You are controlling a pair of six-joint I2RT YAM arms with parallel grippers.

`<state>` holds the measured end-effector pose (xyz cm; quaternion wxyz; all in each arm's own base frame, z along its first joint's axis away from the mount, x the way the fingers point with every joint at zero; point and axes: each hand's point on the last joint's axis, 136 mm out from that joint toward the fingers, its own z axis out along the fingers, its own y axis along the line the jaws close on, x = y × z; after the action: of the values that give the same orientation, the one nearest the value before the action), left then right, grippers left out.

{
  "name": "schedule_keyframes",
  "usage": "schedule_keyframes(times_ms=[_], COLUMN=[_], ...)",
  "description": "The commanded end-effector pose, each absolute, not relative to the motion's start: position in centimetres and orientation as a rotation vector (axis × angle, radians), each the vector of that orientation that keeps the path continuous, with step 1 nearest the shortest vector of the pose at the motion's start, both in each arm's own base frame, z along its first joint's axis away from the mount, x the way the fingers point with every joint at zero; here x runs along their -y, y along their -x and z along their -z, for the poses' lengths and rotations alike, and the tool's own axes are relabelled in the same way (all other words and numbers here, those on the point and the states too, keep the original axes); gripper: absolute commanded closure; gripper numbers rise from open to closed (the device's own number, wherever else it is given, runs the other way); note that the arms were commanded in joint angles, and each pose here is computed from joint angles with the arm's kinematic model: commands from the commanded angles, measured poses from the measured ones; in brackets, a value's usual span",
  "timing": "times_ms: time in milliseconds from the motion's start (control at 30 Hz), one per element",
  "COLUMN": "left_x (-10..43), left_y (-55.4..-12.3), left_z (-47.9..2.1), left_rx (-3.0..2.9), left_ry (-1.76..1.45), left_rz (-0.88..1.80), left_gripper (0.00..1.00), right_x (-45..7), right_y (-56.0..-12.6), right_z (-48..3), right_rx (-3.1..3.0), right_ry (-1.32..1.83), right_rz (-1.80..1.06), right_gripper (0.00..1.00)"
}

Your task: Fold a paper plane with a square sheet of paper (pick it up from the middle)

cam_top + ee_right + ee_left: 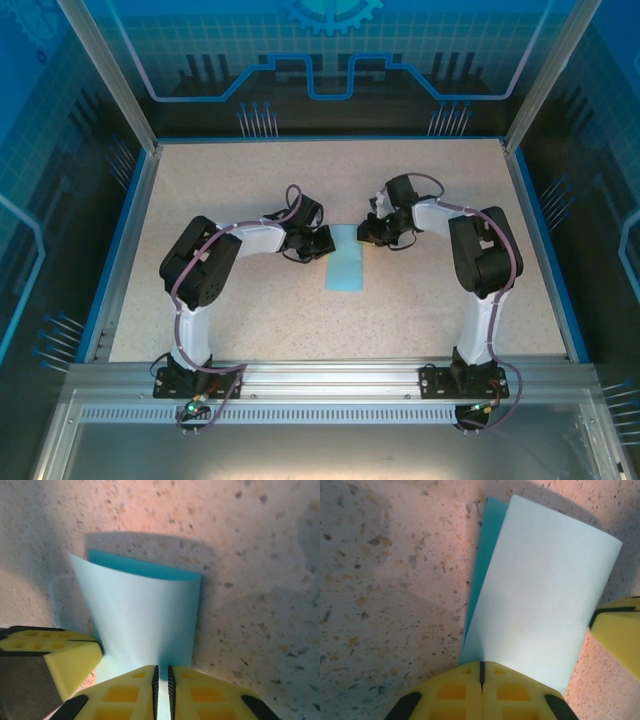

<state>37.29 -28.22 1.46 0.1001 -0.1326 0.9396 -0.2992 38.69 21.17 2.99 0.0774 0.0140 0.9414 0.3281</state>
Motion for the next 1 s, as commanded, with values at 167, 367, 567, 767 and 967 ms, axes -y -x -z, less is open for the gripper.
schedule_keyframes(times_ms=[167, 367, 567, 767, 967], left_x=[26.6, 26.5, 26.5, 26.5, 26.6], left_y=[-34.7, -34.6, -34.5, -34.5, -34.4], left_z=[1.9, 2.0, 2.0, 2.0, 2.1], left_rx=[-2.924, -2.925, -2.928, -2.928, -2.928], left_ry=[0.467, 0.474, 0.478, 0.477, 0.474], left_rz=[0.738, 0.731, 0.729, 0.729, 0.731], left_gripper=[1.00, 1.00, 1.00, 1.00, 1.00], right_x=[-21.0, -20.1, -19.3, -20.5, -22.6], right_y=[-40.7, -40.6, -40.8, -41.3, -40.7], right_z=[-2.9, -1.1, -0.5, -5.1, -6.1], right_rx=[-2.805, -2.859, -2.886, -2.768, -2.743], right_ry=[-0.075, -0.106, -0.129, -0.056, 0.034], right_rz=[-0.946, -0.853, -0.776, -0.877, -0.964], right_gripper=[0.84, 0.84, 0.85, 0.84, 0.84])
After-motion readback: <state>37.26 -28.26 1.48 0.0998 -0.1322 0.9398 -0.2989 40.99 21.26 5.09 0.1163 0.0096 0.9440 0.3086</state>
